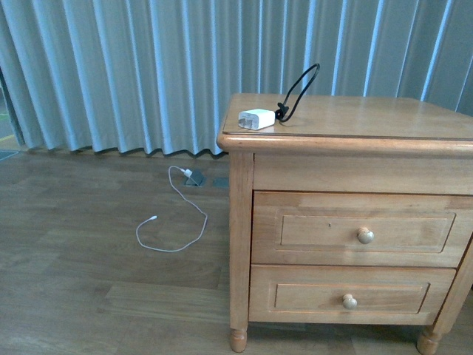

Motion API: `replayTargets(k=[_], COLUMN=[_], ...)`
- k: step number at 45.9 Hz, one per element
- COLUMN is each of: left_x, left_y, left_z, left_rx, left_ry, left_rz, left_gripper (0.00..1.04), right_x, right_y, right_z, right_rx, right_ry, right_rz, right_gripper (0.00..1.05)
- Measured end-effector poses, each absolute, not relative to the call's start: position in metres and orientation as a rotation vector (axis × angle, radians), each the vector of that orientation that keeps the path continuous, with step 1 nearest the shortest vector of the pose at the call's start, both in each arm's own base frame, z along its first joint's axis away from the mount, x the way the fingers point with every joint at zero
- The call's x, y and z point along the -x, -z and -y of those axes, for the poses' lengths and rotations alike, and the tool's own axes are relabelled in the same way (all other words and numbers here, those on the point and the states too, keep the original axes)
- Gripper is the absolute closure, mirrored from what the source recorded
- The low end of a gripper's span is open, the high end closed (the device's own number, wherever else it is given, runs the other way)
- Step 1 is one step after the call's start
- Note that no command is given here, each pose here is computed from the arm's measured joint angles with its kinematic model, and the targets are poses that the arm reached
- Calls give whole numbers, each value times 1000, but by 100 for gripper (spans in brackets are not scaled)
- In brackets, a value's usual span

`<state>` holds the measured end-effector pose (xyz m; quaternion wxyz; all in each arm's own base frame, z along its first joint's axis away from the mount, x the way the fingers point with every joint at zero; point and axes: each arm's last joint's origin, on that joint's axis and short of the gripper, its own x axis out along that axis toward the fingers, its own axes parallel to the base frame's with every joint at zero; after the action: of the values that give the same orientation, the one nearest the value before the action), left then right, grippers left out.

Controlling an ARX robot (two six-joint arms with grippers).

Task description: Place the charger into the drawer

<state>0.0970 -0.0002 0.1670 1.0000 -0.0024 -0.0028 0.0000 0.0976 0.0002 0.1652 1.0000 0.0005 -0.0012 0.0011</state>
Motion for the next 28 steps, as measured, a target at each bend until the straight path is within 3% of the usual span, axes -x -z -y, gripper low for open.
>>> replayTargets(k=[7,10,28], left_x=[-97,-97,-97], left_y=[-167,-167,-167], left_z=[0,0,0], left_rx=[5,5,4], left_ry=[0,0,1], left_rz=[6,6,6], left_gripper=[6,6,6], right_x=[-98,-102,-228], right_y=[-165,-165,-163], right_z=[0,-1,-40], right_rx=[-2,-20,48], right_ry=[-6,-102,-144], right_rz=[1,-103,-191], right_gripper=[8,8,8])
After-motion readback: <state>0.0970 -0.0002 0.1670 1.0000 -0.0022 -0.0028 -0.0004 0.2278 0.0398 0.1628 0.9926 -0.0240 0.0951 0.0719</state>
